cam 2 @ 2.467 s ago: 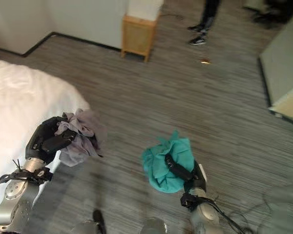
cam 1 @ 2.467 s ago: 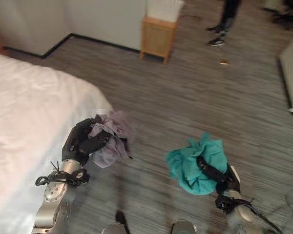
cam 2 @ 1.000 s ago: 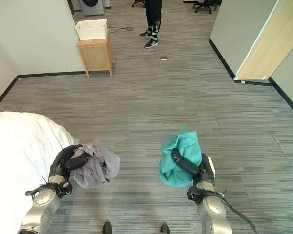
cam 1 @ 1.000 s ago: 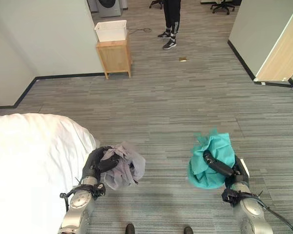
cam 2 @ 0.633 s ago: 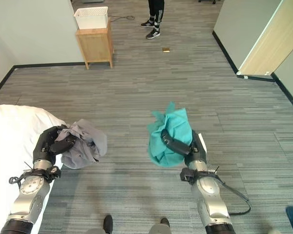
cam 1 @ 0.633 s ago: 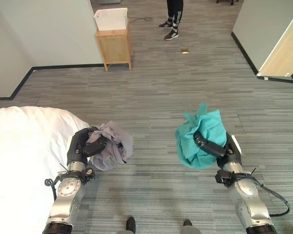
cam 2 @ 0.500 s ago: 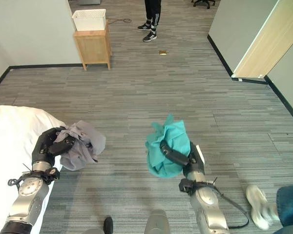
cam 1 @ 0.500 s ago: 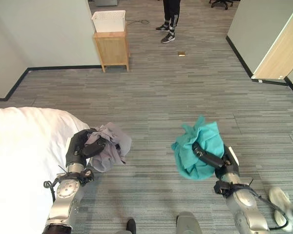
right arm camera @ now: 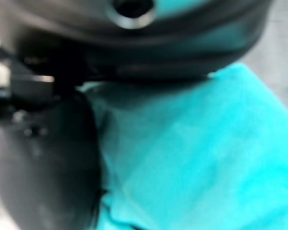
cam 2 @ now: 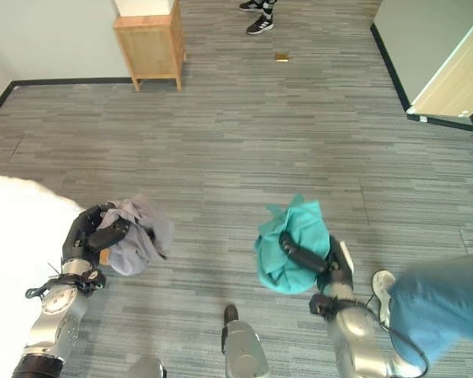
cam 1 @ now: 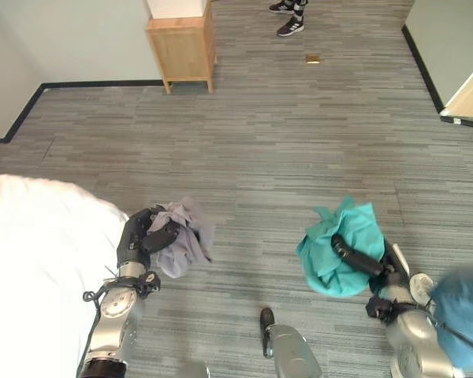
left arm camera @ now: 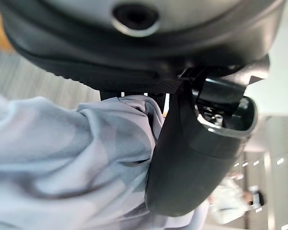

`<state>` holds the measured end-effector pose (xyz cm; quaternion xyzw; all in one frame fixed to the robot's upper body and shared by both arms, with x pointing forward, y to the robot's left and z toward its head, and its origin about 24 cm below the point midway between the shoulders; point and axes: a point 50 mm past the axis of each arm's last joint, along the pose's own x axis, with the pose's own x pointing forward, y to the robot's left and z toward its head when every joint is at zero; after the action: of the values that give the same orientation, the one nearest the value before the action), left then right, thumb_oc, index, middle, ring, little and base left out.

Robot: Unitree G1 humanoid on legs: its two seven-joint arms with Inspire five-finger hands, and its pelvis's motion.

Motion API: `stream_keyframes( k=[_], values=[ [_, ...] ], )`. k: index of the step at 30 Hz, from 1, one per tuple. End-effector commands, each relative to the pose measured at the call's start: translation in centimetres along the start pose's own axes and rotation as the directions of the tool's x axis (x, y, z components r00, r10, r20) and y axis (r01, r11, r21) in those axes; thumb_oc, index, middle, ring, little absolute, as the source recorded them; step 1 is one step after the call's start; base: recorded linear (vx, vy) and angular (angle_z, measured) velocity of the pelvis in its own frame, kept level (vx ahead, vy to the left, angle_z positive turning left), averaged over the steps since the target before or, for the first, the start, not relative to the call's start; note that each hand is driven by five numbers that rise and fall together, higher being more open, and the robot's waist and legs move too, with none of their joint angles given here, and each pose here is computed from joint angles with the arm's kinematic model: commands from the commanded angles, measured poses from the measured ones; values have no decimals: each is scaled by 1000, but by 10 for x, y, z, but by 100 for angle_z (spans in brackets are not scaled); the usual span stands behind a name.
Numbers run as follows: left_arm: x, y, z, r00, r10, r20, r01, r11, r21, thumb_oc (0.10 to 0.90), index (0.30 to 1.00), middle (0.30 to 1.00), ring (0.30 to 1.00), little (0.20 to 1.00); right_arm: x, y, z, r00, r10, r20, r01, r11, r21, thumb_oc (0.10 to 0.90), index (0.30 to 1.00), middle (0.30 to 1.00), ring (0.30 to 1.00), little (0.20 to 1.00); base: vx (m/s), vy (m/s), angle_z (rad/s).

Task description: Pick up bed clothes into laundry basket.

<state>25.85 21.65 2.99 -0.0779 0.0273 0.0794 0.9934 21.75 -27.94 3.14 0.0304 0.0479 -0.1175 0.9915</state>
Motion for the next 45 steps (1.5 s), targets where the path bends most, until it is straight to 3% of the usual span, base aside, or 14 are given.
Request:
stream_keyframes(
  k=[1, 7, 16, 28, 35, 45],
  values=[
    [12, 5, 78, 937, -26, 347, 33, 999, -14, 400, 300, 300, 300, 300, 22, 27, 72, 937, 139, 319, -137, 990, -31, 400, 300, 300, 300, 300, 724, -201, -5],
    [2, 0, 68, 946, -45, 322, 46, 999, 6, 400, 300, 300, 300, 300, 35, 70, 98, 868, 264, 420, -261, 963, -64, 400, 300, 300, 300, 300, 921, -53, -39],
    [6, 3, 72, 945, -44, 324, 30, 998, 46, 400, 300, 300, 300, 300, 28, 107, 66, 870, 379, 315, -383, 922, -54, 400, 300, 300, 300, 300, 651, 170, -36],
    [5, 13, 74, 939, -34, 341, 6, 997, 81, 400, 300, 300, 300, 300, 14, 68, 29, 938, 308, 159, -305, 951, -40, 400, 300, 300, 300, 300, 799, -188, 60],
    [6, -16, 60, 949, -145, 279, 136, 989, 53, 400, 300, 300, 300, 300, 8, 39, 18, 971, 210, 112, -209, 978, -13, 400, 300, 300, 300, 300, 505, -343, 52],
    [4, -21, 55, 952, -159, 262, 157, 987, 30, 400, 300, 300, 300, 300, 19, 66, 33, 941, 292, 172, -290, 956, -33, 400, 300, 300, 300, 300, 670, -210, -49]
  ],
)
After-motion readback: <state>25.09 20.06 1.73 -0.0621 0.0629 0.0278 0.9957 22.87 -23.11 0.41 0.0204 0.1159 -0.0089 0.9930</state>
